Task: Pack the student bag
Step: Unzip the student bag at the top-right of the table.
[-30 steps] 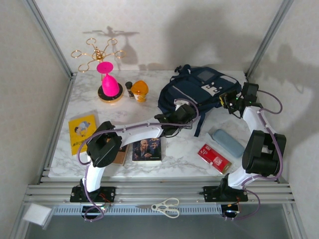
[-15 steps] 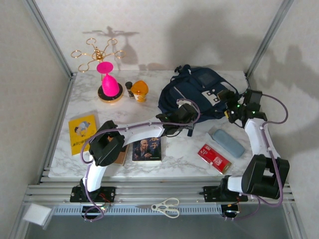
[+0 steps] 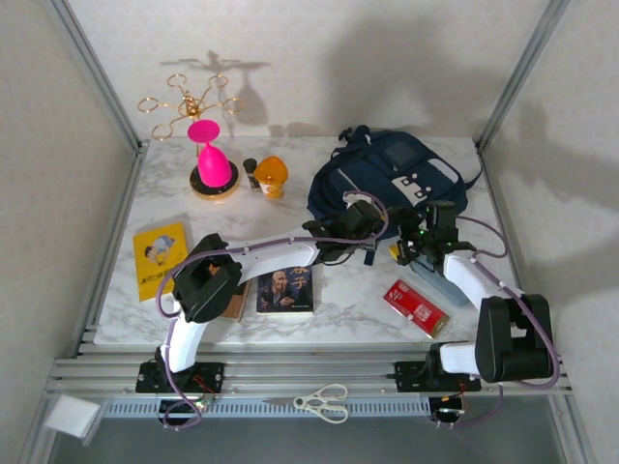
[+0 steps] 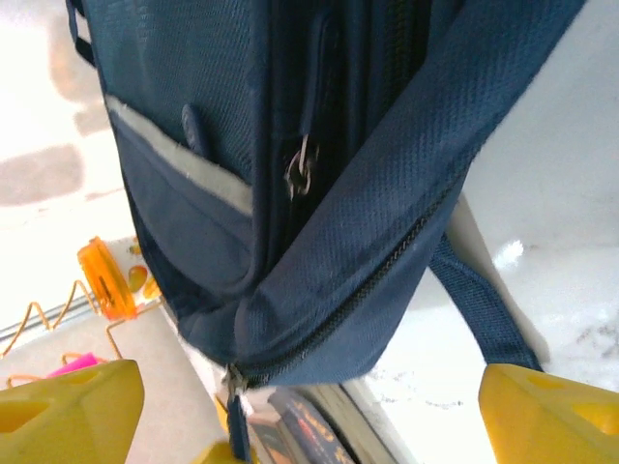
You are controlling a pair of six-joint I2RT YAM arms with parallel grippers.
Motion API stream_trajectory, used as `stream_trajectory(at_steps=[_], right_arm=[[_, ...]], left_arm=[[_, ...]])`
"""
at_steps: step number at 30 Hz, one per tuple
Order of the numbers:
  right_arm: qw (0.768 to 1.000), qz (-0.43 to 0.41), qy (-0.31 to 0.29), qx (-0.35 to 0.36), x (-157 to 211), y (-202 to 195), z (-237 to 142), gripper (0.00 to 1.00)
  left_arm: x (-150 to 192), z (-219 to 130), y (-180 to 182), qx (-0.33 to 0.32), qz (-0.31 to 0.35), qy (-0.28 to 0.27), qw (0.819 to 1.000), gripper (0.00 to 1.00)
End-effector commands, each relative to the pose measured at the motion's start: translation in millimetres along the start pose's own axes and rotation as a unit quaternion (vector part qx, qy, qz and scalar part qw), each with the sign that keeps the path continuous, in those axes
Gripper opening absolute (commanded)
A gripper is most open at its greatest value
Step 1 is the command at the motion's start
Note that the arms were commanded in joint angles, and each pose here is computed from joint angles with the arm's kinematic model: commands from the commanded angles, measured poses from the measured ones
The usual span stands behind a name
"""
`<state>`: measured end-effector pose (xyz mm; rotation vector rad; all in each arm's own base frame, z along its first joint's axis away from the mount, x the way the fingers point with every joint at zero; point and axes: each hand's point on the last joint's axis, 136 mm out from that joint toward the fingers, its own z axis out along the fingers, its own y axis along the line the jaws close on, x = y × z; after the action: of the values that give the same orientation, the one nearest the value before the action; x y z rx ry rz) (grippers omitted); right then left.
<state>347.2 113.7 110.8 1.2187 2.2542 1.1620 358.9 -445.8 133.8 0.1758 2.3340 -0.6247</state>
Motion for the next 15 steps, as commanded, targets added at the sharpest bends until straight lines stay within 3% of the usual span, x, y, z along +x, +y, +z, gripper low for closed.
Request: stream_trajectory(at_steps=[1,6,13,15], right_arm=[[0.999,0.02,-0.031,-0.034,-16,22,11,0.81],[0.999,0.021,-0.039,-0.016,-26,16,26,0.61],[0.997,-0.028,-0.066,0.013,-45,19,15,0.13],[0.996,-0.047,-0.071,0.017,-52,20,8,0.05]], left_arm=[[-7,2,-6,0.015,0.004,-0.011,1.0,0.0],[-7,1,-2,0.004,0.011,-0.009,1.0,0.0],[-7,-6,19,-0.022,0.019,-0.006,1.0,0.0],[-8,-9,23,-0.019,0.02,-0.006,1.0,0.0]])
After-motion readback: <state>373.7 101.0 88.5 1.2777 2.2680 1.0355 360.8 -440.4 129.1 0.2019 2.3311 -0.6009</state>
